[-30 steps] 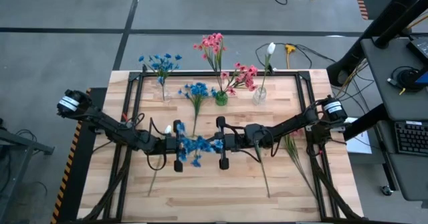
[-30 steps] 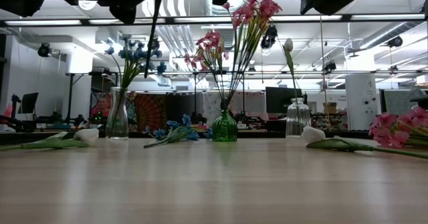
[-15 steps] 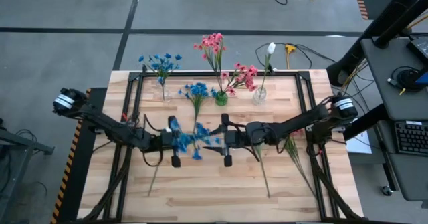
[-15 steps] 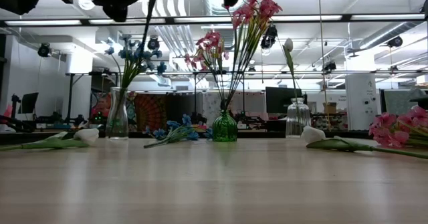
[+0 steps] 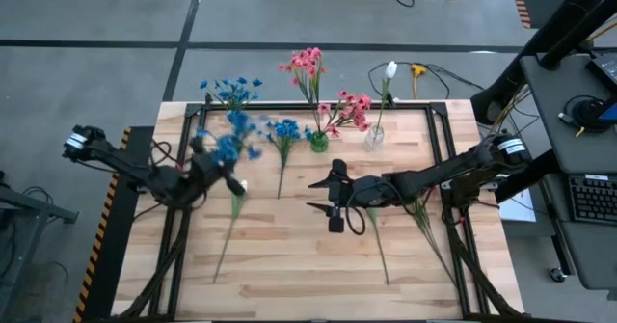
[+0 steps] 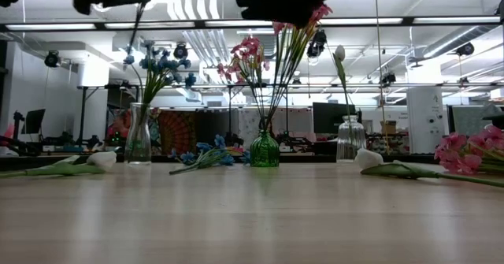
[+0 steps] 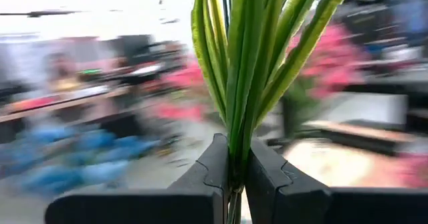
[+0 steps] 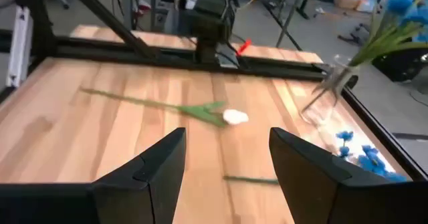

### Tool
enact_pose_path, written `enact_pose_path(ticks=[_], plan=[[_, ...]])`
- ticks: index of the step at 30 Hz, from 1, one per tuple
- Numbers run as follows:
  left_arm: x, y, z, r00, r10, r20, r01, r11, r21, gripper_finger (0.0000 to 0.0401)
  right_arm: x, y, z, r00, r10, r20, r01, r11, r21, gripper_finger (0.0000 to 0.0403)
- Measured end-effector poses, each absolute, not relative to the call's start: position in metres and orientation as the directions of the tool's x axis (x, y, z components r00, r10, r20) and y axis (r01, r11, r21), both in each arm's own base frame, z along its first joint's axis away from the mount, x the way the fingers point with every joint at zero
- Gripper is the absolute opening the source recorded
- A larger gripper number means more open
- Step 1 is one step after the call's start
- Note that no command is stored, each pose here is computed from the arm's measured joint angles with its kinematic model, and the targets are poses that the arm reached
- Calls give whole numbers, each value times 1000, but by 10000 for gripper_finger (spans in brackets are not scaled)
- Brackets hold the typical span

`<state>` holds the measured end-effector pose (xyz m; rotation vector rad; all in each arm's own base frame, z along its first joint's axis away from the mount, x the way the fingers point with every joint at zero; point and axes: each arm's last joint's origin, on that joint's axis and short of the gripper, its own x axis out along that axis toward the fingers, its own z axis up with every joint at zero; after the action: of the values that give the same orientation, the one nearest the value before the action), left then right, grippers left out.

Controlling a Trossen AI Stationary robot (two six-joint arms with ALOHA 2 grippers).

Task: Sort flowers into vase by color
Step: Put the bottom blue flowers into the left transparent vase

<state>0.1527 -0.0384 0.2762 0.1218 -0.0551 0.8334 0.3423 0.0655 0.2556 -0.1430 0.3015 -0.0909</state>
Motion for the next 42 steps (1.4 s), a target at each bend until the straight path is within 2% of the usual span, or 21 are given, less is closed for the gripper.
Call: enact_pose_path(ticks=[2,5,11,14,18,23,33,38,42], plan=[[148,-31,279,597,798,82,-802,590,94,9,342,66,254,949,-112,-294,68,986,-155,208],[144,-21,283,552,829,91,-834,548,63,9,342,66,253,949,-112,-295,69,986,-153,207],[146,3,287,555,814,169,-831,550,81,9,342,66,252,949,-111,-295,68,986,-153,206],[144,19,282,510,840,186,-860,502,90,9,342,65,252,948,-111,-297,67,986,-154,206],[139,35,271,505,823,259,-858,512,45,9,342,66,252,948,-111,-297,67,986,-154,206],[127,47,256,428,847,316,-889,458,-24,9,342,66,252,948,-111,-297,66,985,-156,206],[120,57,254,346,877,333,-923,382,-45,9,342,62,252,948,-120,-294,76,985,-155,206],[123,67,251,360,867,343,-906,413,-94,9,343,59,251,947,-130,-295,87,984,-153,206],[124,75,247,333,886,323,-921,379,-90,9,343,59,251,946,-130,-296,92,986,-138,206]])
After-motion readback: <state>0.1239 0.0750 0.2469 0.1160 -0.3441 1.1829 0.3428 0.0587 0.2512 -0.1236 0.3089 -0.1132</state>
